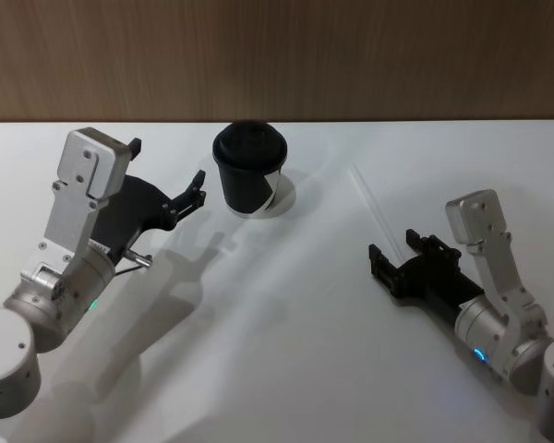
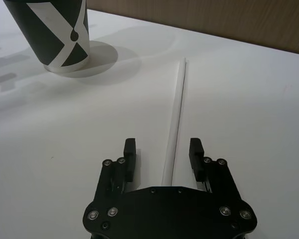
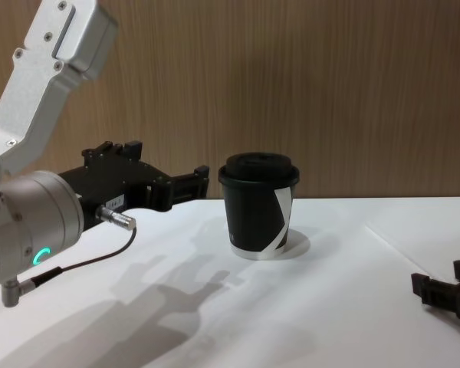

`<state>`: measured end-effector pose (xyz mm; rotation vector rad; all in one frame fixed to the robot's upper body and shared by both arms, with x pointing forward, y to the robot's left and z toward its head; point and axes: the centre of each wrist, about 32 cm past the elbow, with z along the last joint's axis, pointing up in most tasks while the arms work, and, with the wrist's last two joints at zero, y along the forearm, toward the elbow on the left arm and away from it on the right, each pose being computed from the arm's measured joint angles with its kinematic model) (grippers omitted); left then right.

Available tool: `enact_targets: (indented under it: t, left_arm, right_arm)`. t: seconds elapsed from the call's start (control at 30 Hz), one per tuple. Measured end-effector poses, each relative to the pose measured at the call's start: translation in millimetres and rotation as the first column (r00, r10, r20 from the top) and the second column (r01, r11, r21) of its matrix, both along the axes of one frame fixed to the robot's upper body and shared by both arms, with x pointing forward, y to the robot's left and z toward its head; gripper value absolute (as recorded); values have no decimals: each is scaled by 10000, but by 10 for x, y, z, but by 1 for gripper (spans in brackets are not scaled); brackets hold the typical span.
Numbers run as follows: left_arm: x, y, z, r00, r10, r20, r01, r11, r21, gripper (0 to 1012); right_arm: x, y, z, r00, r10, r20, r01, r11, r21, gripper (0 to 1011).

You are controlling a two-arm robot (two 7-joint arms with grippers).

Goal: Pick up the straw with one hand, pass it to the other hand, and insert it into the cup.

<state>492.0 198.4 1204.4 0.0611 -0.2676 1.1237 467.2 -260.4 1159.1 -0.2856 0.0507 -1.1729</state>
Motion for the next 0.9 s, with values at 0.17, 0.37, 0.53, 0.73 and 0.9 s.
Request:
enact_targets:
  t: [0.17, 0.37, 0.53, 0.73, 0.9]
  left_arm:
    - [0, 0, 0, 10000, 0, 0, 0, 10000, 0, 1001]
    - [0, 0, 0, 10000, 1, 0, -1, 10000, 0, 1002]
    - [0, 0, 0, 10000, 0, 0, 0, 10000, 0, 1002]
    - [0, 0, 0, 10000, 0, 0, 0, 10000, 0, 1002]
    - [0, 0, 0, 10000, 0, 0, 0, 10000, 0, 1001]
  right_arm:
    - [-1, 0, -4, 10000, 5, -19, -5, 10000, -13, 529]
    - [-3, -1, -7, 10000, 7, -35, -7, 10000, -24, 306]
    - [-3, -2, -9, 10000, 4, -48, -4, 10000, -35, 126]
    - [-3, -3, -9, 10000, -1, -48, 1, 10000, -44, 35]
    - [0, -4, -11, 10000, -41, -9, 41, 10000, -21, 9]
